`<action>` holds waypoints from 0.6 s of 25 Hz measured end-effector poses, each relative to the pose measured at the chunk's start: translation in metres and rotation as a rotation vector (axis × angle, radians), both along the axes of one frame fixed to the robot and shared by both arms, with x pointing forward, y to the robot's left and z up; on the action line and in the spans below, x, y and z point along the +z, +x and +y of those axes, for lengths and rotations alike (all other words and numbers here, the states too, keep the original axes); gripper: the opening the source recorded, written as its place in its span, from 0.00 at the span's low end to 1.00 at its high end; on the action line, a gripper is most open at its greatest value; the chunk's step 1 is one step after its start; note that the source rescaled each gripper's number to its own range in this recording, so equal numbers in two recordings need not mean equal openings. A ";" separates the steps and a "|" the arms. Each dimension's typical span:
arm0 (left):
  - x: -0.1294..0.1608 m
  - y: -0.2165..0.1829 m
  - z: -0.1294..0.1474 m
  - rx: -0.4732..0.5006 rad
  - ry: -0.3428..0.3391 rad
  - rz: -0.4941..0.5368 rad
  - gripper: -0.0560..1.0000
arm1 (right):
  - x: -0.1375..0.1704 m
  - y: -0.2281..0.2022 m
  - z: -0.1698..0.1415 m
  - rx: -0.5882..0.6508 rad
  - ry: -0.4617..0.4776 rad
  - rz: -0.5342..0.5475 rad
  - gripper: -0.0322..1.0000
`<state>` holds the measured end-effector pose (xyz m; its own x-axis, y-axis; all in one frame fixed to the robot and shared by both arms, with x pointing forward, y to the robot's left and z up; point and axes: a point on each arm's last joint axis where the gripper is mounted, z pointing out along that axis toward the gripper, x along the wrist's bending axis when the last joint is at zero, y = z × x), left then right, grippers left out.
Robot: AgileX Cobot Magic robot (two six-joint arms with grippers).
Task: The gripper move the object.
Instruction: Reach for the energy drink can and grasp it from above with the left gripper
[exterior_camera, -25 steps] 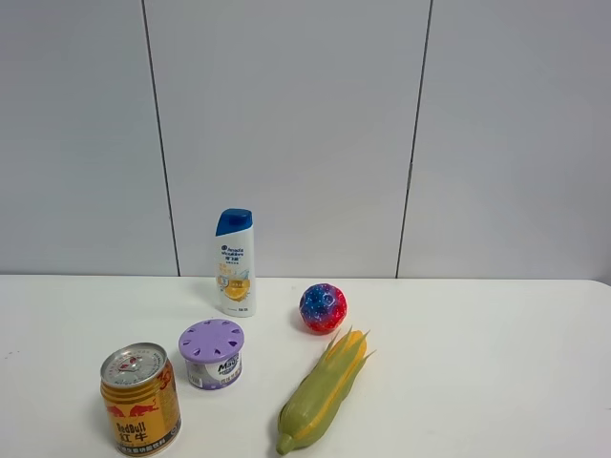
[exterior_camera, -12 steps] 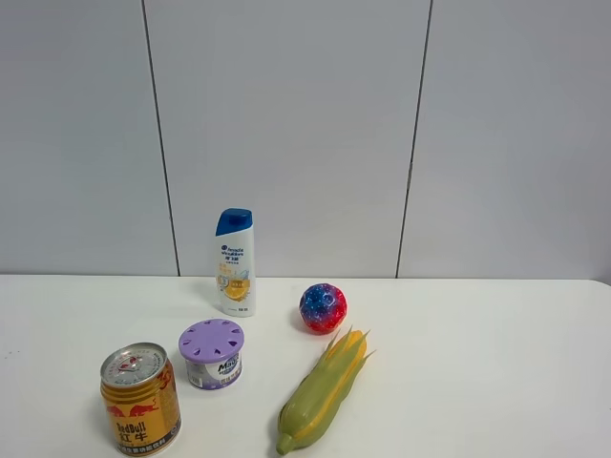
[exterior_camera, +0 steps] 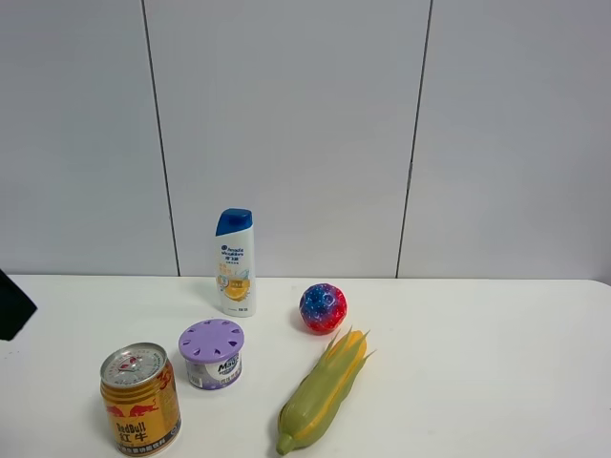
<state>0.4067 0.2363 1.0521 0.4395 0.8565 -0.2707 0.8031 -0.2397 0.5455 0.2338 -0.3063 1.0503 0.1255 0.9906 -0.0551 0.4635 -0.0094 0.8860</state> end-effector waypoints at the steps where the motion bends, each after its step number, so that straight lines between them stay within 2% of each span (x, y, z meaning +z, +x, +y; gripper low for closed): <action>1: -0.002 0.002 -0.004 -0.017 0.015 -0.004 1.00 | 0.000 0.000 0.000 0.000 0.000 0.000 1.00; 8: -0.014 0.012 -0.027 -0.143 0.139 -0.032 1.00 | 0.000 0.000 0.000 0.000 0.000 0.000 1.00; 12: -0.001 0.030 -0.039 -0.192 0.196 -0.052 1.00 | 0.000 0.000 0.000 0.000 0.000 0.000 1.00; 15: 0.010 0.045 -0.051 -0.229 0.213 -0.055 1.00 | 0.000 0.000 0.000 0.000 0.000 0.000 1.00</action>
<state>0.4518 0.1855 1.0624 0.6364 0.7685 -0.0665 0.6858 -0.5244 0.5046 0.2338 -0.3063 1.0503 0.1255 0.9906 -0.0551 0.4635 -0.0094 0.8860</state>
